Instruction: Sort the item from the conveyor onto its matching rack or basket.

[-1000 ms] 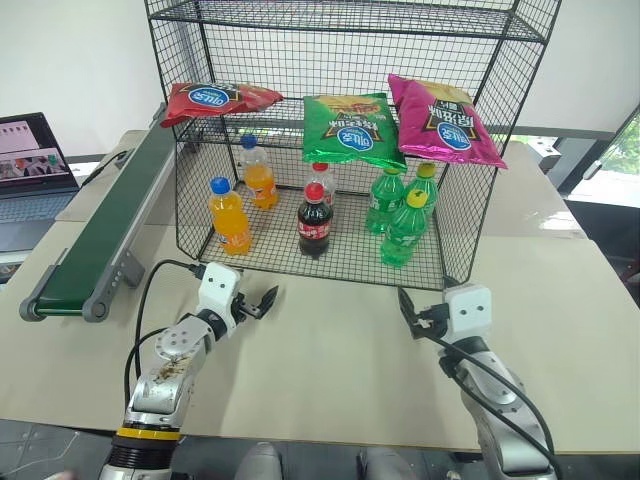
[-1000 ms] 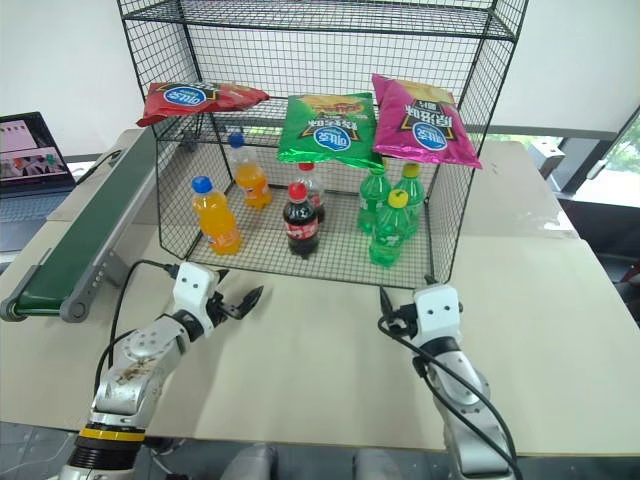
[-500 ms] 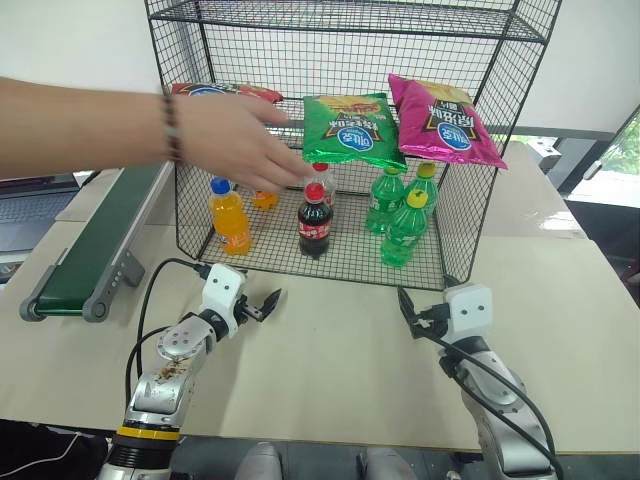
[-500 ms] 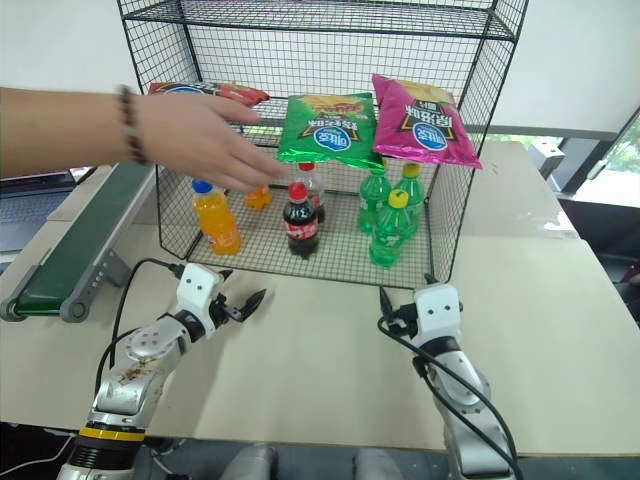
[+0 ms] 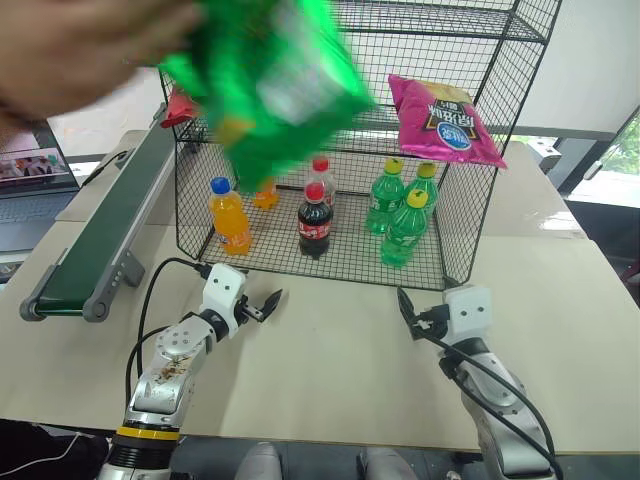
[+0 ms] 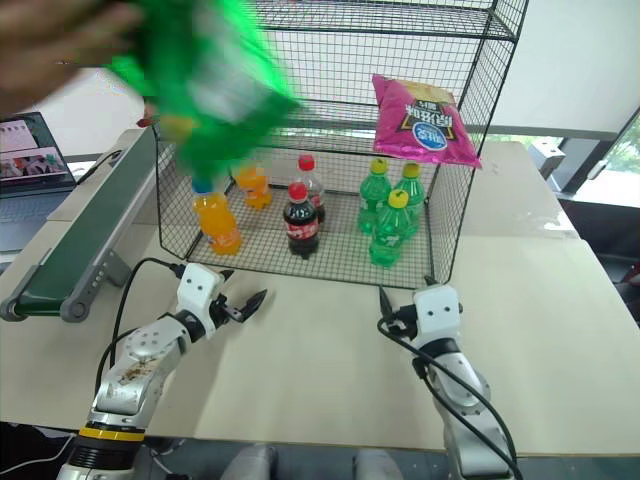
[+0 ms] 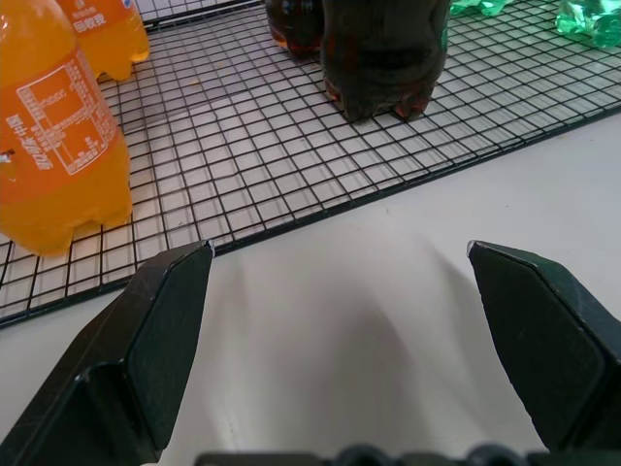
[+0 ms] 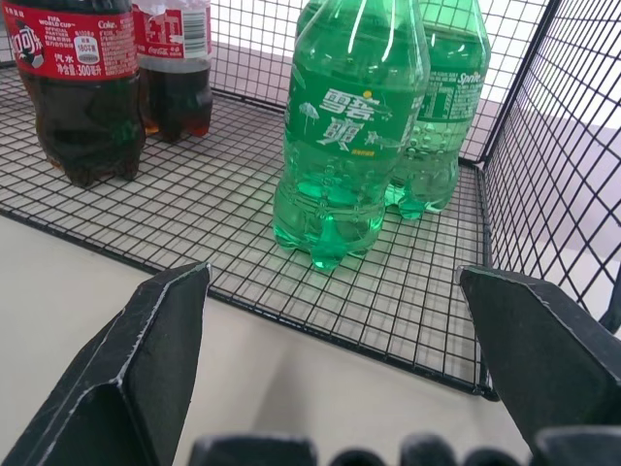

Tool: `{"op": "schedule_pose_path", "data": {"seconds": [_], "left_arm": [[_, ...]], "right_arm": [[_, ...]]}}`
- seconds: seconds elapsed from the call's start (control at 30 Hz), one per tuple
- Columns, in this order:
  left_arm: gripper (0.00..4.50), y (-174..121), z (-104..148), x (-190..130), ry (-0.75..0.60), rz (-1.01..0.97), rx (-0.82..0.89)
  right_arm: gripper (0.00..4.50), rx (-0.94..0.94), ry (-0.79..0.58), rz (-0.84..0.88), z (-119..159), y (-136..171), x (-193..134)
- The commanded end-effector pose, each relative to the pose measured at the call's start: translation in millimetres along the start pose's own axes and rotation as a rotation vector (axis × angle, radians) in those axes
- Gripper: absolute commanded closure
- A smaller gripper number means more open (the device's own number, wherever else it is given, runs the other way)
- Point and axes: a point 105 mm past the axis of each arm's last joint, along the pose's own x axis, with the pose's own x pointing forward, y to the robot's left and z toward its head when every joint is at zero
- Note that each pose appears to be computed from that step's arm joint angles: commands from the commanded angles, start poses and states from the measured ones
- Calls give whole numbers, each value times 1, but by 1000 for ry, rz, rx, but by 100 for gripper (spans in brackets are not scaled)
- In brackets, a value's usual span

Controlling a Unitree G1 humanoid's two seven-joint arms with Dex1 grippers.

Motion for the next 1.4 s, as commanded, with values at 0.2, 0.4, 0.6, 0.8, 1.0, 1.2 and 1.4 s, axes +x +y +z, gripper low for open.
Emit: {"op": "schedule_pose_path", "data": {"seconds": [0.2,0.4,0.6,0.8,1.0,1.2,1.4], "left_arm": [[2,9,19,-3,-59,21,46],[2,13,20,-5,-60,36,49],[2,14,20,-5,-62,39,47],[2,15,18,-6,-58,43,44],[2,25,20,-18,-63,55,36],[2,43,55,-51,-147,44,-104],[2,85,70,-105,-229,199,-433]], "right_arm": [[0,-2,-65,0,16,2,0],[0,-1,-64,2,16,2,2],[0,-3,-63,2,16,1,1],[0,-5,-61,4,17,1,1],[0,-13,-66,33,19,2,1],[0,-41,-118,249,39,15,3],[0,11,-211,620,72,43,-5]]}}
